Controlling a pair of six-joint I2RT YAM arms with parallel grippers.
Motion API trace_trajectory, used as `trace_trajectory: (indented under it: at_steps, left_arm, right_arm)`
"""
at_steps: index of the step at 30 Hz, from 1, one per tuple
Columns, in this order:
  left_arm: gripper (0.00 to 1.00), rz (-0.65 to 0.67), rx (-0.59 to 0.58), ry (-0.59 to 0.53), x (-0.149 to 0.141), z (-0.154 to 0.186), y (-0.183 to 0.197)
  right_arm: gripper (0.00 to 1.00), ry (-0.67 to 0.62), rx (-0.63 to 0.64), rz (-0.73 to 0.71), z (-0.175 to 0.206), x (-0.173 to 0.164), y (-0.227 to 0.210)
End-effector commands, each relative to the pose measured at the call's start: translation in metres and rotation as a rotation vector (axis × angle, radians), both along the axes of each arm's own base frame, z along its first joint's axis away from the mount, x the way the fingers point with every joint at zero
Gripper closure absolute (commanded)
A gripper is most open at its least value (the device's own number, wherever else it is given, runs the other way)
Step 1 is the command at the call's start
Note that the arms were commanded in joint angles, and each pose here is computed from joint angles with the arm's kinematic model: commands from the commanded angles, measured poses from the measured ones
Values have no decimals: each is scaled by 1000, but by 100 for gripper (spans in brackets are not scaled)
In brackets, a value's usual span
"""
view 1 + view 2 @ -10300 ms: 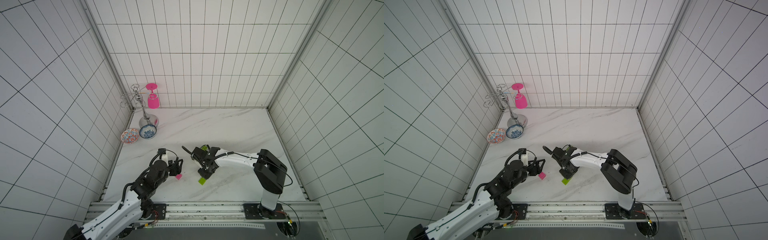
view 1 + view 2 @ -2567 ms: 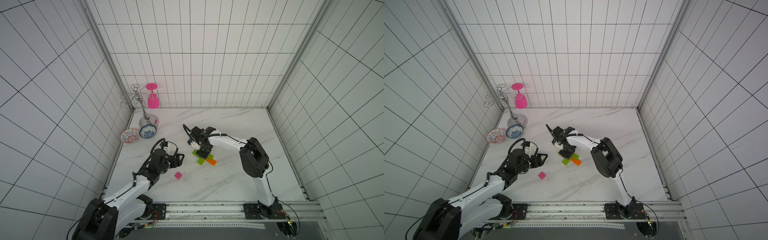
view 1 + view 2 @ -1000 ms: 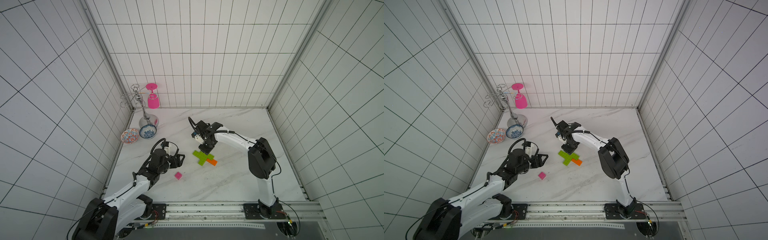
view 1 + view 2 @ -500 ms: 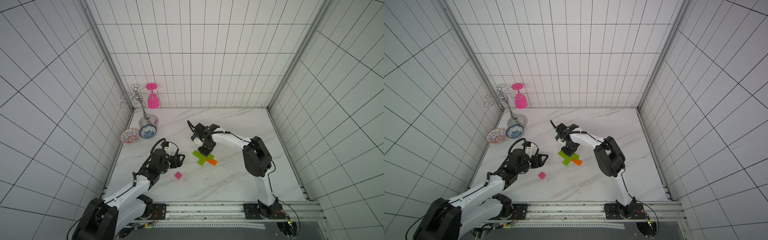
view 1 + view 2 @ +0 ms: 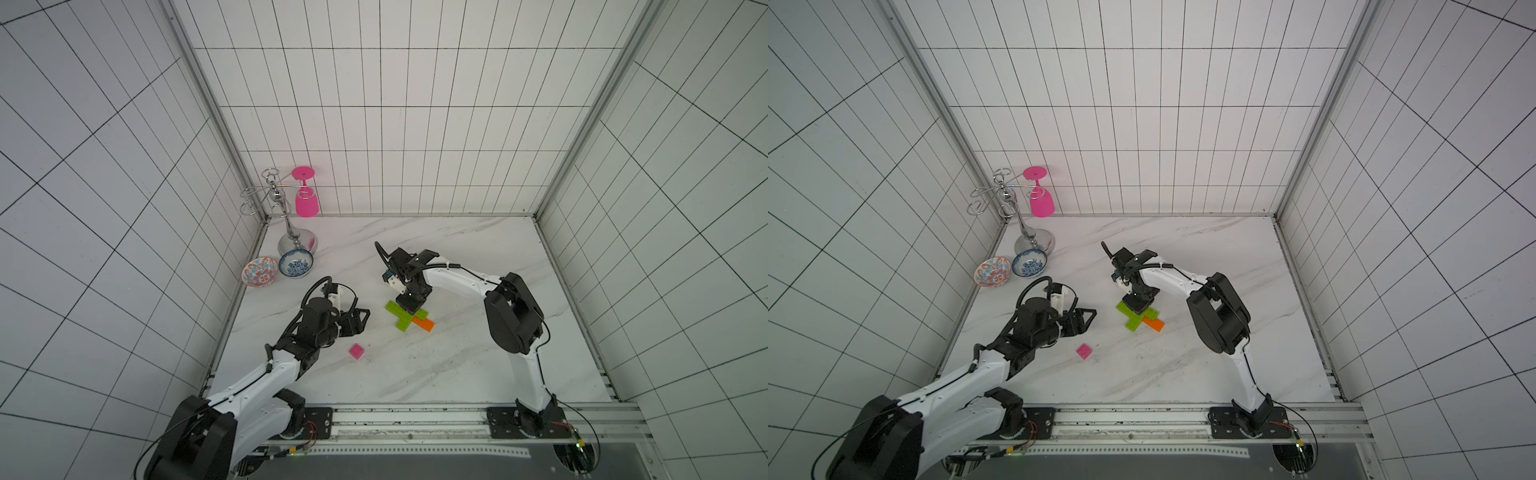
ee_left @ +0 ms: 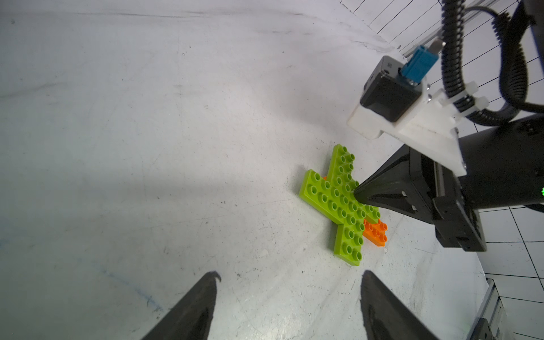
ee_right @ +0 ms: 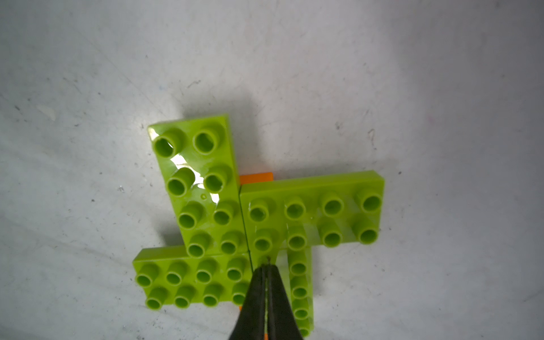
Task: Assemble a small pinwheel with lego
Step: Assemble the lego brick with the lego brick, then pick up the lego brick from the center of the board.
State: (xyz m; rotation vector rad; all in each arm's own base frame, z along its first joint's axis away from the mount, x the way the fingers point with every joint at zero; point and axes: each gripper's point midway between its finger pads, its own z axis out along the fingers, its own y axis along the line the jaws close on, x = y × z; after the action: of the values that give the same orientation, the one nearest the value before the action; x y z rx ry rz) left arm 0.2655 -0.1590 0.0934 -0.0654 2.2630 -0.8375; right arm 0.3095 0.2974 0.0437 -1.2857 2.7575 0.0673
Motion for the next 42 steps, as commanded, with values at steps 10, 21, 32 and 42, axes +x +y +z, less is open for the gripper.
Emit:
trace_trajectory:
  at_steps: [10, 21, 32, 42]
  left_arm:
    - [22, 23, 59, -71, 14, 32, 5]
    - [21, 179, 62, 9, -7, 14, 50]
    - [22, 388, -113, 82, -16, -7, 100]
    - [21, 570, -132, 155, -16, -30, 130]
  right_arm:
    - [87, -118, 22, -72, 51, 9, -7]
    - [79, -143, 189, -13, 58, -55, 58]
    - [58, -32, 243, 95, 37, -115, 127]
    - [43, -25, 252, 67, 33, -121, 147]
